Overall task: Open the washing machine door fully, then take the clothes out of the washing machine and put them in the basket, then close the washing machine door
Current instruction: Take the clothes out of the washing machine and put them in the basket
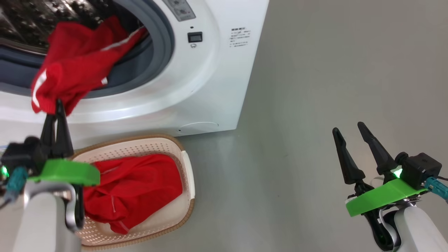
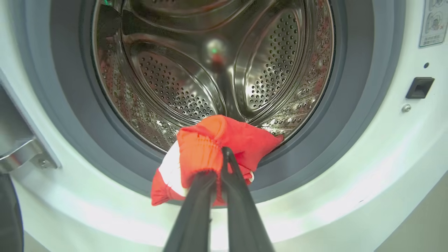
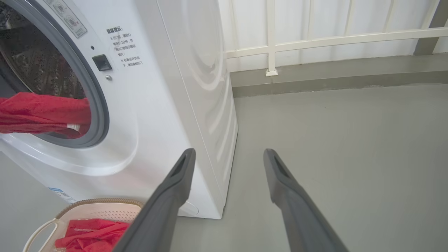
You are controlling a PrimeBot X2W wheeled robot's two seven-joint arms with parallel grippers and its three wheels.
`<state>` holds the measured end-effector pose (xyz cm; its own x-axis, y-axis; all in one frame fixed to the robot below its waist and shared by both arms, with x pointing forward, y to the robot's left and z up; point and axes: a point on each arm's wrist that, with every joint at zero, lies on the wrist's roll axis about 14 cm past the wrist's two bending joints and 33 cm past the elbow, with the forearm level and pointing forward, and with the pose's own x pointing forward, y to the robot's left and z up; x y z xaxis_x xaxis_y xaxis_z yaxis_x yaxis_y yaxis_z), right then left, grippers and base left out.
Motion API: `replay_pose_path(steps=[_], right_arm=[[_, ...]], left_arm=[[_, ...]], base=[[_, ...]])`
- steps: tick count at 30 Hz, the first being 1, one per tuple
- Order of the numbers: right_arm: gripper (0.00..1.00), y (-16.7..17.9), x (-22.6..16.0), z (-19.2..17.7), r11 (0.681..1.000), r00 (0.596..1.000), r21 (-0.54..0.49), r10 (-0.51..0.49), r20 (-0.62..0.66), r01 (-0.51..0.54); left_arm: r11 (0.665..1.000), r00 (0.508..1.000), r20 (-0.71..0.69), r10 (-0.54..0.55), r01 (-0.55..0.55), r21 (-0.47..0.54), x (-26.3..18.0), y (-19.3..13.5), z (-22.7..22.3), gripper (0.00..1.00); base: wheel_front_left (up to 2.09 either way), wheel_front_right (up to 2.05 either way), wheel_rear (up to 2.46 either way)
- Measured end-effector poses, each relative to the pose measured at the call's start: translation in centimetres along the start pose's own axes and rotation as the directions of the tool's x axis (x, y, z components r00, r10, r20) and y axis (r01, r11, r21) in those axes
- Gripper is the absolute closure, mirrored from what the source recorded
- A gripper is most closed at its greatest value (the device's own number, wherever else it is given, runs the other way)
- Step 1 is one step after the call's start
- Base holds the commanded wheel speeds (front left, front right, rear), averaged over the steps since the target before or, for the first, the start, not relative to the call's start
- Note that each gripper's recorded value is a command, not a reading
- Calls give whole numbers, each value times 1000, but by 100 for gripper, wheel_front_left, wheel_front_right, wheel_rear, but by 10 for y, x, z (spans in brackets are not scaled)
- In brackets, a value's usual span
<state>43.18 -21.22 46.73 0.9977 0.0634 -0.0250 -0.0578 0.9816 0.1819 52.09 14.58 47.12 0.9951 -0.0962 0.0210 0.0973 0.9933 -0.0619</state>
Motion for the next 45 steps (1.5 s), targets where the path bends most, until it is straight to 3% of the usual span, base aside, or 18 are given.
replay_pose_path(steps=[15, 25, 33, 45], right_arm=[[0, 9, 4, 1, 999, 999, 1, 32, 4, -32], [0, 8, 6, -1, 999, 999, -9, 39, -4, -39], [0, 6, 6, -7, 999, 999, -8, 31, -17, -31], [0, -4, 5, -12, 1000, 1000, -4, -5, -29, 5]], left_arm=[[996, 992, 83, 93, -94, 3, -70, 19, 33, 100], [995, 993, 53, 104, -104, -2, -96, 14, 42, 100], [995, 989, -132, 71, -79, -61, -103, -4, -21, 100], [996, 928, -372, -16, -19, -91, -84, -25, -120, 100]], base=[[0, 0, 0], [0, 0, 0], [0, 0, 0], [0, 0, 0]])
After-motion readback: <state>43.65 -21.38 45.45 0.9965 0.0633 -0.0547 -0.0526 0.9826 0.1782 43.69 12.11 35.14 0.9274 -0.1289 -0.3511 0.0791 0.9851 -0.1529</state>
